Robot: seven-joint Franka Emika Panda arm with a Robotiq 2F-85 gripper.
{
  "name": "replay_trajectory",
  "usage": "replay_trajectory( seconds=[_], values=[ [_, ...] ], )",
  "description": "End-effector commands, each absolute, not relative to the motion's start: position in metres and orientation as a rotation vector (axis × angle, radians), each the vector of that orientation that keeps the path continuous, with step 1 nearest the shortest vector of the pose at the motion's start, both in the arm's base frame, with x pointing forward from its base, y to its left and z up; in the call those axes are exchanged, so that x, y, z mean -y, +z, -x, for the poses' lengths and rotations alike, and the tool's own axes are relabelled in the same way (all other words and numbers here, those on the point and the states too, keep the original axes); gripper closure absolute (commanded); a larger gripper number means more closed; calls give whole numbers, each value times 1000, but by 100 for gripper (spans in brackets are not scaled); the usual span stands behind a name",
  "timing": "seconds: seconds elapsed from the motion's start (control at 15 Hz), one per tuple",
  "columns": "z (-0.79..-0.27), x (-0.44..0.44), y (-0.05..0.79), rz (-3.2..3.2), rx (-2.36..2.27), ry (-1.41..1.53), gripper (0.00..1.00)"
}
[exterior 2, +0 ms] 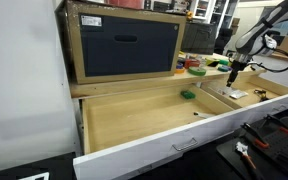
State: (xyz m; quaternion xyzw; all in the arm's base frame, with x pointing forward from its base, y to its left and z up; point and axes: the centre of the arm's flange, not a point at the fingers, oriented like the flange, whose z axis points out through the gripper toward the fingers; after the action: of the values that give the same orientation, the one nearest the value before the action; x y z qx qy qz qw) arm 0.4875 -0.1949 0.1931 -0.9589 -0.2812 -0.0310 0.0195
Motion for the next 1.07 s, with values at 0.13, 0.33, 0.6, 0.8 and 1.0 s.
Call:
replay_trajectory(
  seconds=[0.13,0.33,0.6,0.8,1.0],
  values=[
    [-500,191,182,2903,1162,-94,0],
    [-506,185,172,2859,1263,-86,0],
    [-515,183,160,2823,1330,-65,0],
    [-507,185,156,2773,1417,-55,0],
    [-502,184,157,2713,1518,-60,0]
  ],
)
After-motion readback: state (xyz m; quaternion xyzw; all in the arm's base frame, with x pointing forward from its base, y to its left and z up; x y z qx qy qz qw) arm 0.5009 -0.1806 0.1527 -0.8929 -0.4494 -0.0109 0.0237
